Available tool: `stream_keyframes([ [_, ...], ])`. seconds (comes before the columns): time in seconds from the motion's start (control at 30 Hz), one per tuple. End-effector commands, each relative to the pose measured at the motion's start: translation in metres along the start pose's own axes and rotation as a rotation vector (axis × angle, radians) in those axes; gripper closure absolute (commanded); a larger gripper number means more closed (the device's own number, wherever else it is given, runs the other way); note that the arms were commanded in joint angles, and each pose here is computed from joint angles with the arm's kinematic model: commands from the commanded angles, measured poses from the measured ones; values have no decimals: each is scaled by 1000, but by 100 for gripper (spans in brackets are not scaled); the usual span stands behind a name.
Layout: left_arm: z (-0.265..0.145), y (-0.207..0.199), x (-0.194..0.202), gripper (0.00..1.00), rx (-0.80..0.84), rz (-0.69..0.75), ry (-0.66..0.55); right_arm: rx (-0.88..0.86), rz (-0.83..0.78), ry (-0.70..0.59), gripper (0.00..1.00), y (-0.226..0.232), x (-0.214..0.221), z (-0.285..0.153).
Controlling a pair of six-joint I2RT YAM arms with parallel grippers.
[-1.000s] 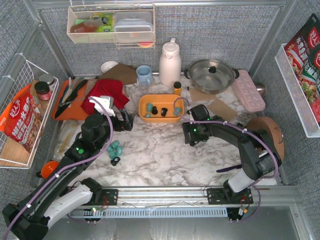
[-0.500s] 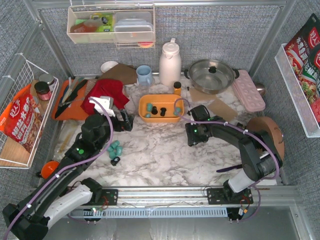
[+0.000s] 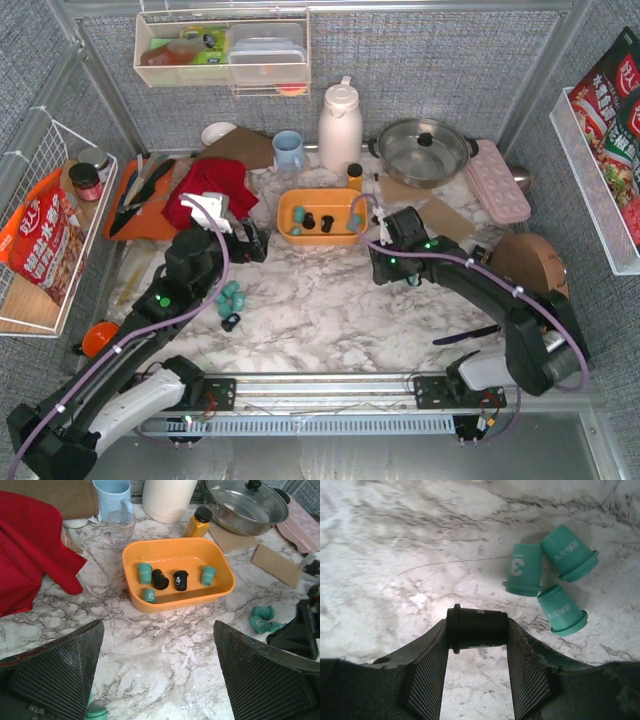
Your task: Mix the coffee capsules in the storage basket
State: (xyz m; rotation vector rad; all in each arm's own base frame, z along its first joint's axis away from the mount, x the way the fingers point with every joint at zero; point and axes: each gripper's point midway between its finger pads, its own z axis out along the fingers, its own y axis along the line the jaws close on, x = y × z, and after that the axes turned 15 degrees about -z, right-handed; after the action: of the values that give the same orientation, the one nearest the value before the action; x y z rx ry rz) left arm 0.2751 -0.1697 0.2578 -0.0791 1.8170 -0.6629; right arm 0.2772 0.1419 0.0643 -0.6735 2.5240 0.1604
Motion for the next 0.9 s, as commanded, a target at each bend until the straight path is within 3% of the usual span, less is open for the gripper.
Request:
stream_keyframes([
  [0.0, 4, -9, -5, 1, 42, -15, -24, -29, -139, -152, 63, 14, -29, -26],
  [0.4, 25, -38, 7, 1, 144, -55, 67, -75, -629, -827, 62, 79, -100, -117],
  [0.63, 35, -51, 15, 1, 179, -87, 136, -52, -828, -1056, 61, 99, -113, -133],
  [0.87, 45, -75, 33, 7, 257, -149, 215, 13, -1069, -1134, 62, 120, -108, -123],
])
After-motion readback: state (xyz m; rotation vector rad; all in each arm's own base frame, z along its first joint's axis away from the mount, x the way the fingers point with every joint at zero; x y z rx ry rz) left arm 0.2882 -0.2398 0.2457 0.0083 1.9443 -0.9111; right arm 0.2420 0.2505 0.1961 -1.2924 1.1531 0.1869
